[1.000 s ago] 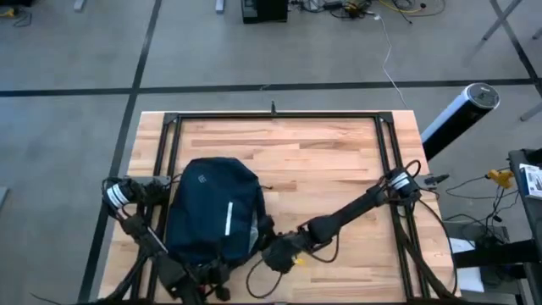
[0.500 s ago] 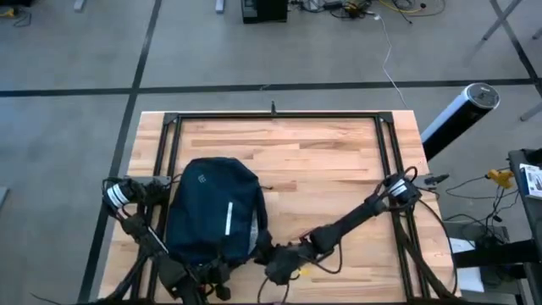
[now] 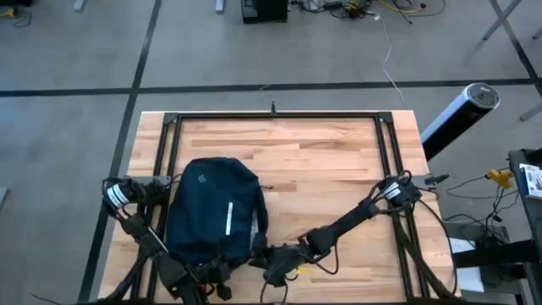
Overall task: Unpack backpack
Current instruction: Close the blue backpack
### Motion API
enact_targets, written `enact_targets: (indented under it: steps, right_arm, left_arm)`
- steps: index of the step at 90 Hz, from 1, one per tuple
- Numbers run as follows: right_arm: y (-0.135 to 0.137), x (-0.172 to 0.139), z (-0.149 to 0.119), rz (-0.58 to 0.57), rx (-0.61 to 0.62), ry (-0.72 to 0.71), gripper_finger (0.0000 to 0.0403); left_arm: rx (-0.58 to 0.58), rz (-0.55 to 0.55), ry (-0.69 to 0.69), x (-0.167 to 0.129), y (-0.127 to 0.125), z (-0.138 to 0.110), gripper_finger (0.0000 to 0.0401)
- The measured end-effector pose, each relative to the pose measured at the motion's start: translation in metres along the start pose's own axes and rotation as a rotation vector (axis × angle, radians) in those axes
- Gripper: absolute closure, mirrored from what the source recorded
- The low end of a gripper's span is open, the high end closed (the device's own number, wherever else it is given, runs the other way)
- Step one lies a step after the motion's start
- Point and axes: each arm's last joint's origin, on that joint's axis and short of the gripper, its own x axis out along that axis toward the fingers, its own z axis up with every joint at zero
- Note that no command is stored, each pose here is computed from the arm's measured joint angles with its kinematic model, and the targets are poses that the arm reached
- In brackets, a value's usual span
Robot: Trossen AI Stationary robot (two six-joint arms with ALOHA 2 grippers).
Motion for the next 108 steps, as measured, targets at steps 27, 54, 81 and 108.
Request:
enact_targets:
  steps: [27,54,81,108]
  right_arm:
    - [0.001,0.003,0.006,-0.127,-0.132,-0.018,0.0247]
    - [0.001,0.003,0.006,-0.108,-0.114,-0.030,0.0277]
    - [0.008,0.011,0.003,-0.078,-0.110,-0.077,0.0282]
    - [-0.002,0.020,0.002,-0.090,-0.034,-0.068,0.0250]
  left_arm:
    - [-0.003,-0.003,-0.002,0.000,-0.001,0.000,0.0401]
    - [-0.004,-0.010,0.005,0.000,-0.001,0.000,0.0401]
    - [-0.010,-0.009,0.003,0.001,-0.001,0.001,0.0401]
    - [-0.021,-0.007,0.001,0.002,-0.001,0.002,0.0401]
